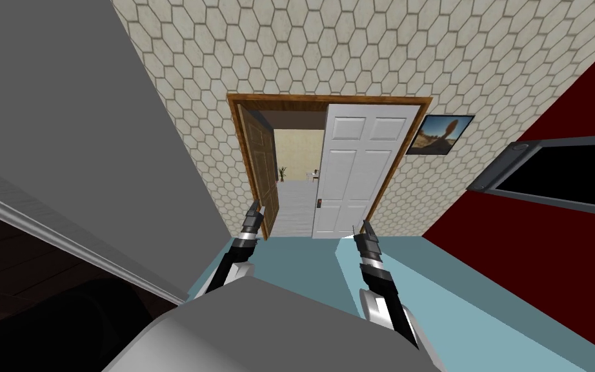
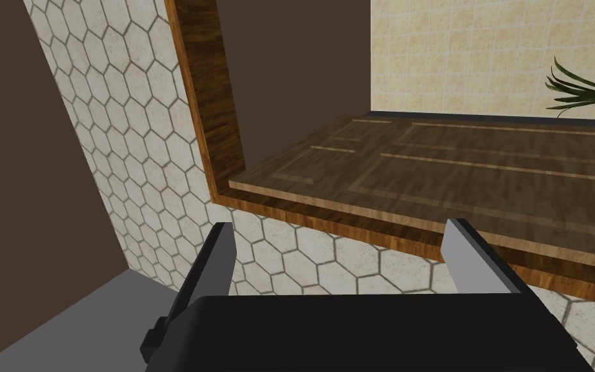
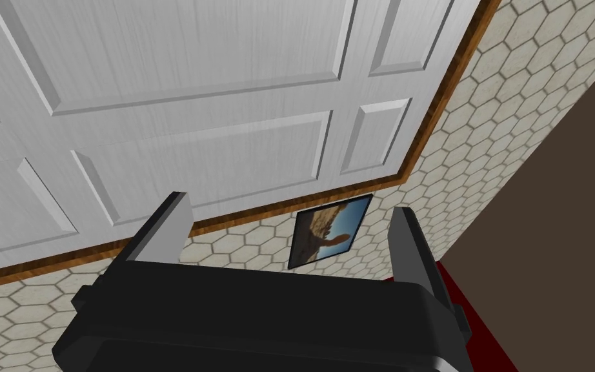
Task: Push the door open
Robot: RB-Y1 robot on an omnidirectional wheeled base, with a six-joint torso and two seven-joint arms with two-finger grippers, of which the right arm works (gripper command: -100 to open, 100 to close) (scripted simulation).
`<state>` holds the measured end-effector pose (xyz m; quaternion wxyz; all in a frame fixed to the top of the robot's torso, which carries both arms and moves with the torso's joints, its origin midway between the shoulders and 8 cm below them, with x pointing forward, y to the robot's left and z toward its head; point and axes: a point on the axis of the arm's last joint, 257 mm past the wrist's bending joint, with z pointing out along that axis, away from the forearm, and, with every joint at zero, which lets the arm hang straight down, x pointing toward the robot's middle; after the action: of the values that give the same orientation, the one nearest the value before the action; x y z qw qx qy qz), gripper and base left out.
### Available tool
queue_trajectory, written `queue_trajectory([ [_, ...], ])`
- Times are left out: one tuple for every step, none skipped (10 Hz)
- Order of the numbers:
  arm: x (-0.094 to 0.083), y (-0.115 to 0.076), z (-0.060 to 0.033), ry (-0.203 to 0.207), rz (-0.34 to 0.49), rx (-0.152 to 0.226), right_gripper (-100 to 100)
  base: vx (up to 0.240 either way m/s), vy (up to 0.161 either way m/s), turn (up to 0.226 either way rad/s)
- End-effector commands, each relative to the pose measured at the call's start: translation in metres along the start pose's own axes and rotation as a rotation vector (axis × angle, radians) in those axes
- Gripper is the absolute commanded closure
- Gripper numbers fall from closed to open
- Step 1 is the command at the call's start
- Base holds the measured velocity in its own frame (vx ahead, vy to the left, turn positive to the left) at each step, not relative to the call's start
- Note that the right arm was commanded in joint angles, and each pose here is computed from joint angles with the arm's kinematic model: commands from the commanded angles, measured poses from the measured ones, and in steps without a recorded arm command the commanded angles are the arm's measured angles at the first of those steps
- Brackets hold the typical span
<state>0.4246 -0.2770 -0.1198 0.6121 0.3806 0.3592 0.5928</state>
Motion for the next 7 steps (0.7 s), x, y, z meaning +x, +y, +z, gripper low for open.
queue_trajectory([
  [0.001,-0.013,-0.0016,0.007,-0.001,0.021,-100,0.102,-0.001,0.027],
  [0.002,-0.022,-0.0028,0.012,-0.001,0.034,-100,0.096,-0.005,0.029],
  [0.003,-0.029,-0.0032,0.017,-0.002,0.042,-100,0.101,-0.009,0.026],
  [0.004,-0.039,-0.0053,0.021,-0.002,0.059,-100,0.097,-0.008,0.027],
  [0.005,-0.046,-0.0060,0.026,-0.002,0.068,-100,0.102,-0.001,0.023],
  [0.006,-0.055,-0.0077,0.031,-0.003,0.082,-100,0.093,-0.006,0.025],
  [0.007,-0.064,-0.0099,0.035,-0.003,0.098,-100,0.108,-0.002,0.028],
])
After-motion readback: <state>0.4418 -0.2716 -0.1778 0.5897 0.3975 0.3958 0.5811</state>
